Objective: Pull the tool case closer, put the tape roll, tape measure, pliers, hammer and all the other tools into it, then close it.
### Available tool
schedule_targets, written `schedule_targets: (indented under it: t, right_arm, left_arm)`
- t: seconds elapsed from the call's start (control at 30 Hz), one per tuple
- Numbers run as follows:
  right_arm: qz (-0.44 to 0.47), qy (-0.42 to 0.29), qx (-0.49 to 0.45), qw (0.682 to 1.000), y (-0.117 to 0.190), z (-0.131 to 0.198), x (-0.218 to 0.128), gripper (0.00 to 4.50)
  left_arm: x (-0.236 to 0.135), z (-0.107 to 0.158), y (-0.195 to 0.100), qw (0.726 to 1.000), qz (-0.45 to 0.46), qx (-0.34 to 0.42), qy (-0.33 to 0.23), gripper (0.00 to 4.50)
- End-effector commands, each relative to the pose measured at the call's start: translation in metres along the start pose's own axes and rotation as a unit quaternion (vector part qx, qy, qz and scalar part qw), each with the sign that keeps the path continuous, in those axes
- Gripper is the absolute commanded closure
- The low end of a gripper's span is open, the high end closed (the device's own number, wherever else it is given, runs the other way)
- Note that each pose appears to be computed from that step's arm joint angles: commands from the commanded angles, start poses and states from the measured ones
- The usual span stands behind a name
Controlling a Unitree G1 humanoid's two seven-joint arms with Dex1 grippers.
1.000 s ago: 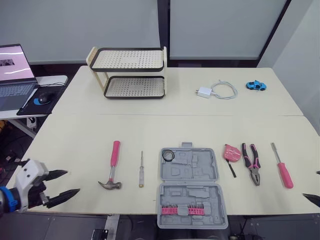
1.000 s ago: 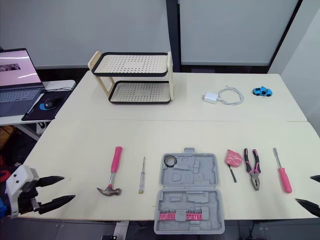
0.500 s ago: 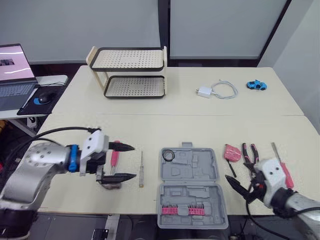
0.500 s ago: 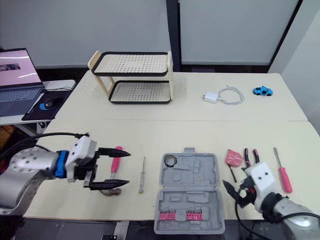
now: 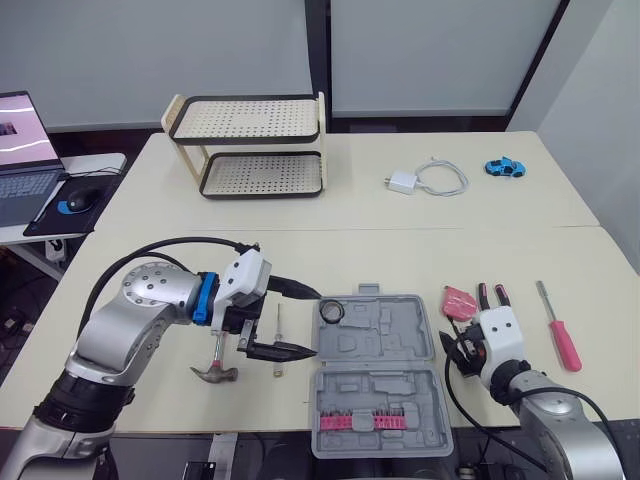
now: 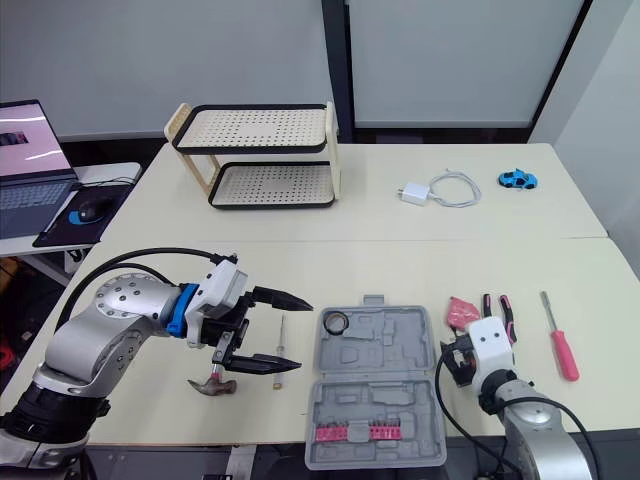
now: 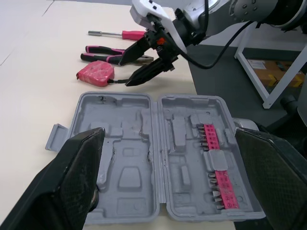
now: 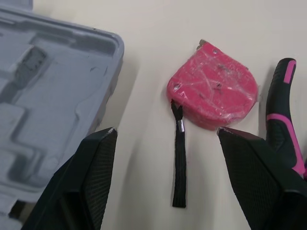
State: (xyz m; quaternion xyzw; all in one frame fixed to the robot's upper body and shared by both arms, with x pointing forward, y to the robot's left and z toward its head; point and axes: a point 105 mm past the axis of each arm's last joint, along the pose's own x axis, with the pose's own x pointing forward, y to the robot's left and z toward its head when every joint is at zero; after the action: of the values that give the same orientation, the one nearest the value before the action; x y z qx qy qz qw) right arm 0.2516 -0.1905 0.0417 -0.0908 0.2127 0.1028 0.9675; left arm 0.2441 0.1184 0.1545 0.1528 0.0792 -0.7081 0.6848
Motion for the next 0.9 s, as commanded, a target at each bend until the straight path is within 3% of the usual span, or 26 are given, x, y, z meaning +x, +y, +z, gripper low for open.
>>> schedule_targets:
  t: [0.03, 0.37, 0.47, 0.73, 0.9]
  right_arm:
    - [-0.020, -0.004, 0.010, 1.000, -0.004, 0.000, 0.005, 0.93]
    - [-0.043, 0.008, 0.058, 0.997, -0.001, -0.010, 0.020, 0.93]
    - [-0.050, 0.011, 0.068, 0.996, -0.003, -0.012, 0.023, 1.51]
    - [-0.046, 0.014, 0.078, 0.996, -0.001, -0.014, 0.026, 4.32]
    - [-0.046, 0.015, 0.075, 0.996, -0.004, -0.015, 0.019, 4.47]
  left_arm:
    - [0.005, 0.008, -0.001, 1.000, -0.008, 0.027, -0.002, 0.00]
    - [0.009, 0.011, -0.002, 0.999, -0.011, 0.031, -0.029, 0.00]
    - [0.009, 0.010, -0.002, 0.999, -0.008, 0.031, -0.027, 0.00]
    - [0.010, 0.010, -0.003, 0.999, -0.010, 0.024, -0.025, 0.00]
    - [0.010, 0.009, -0.004, 0.999, -0.008, 0.023, -0.021, 0.00]
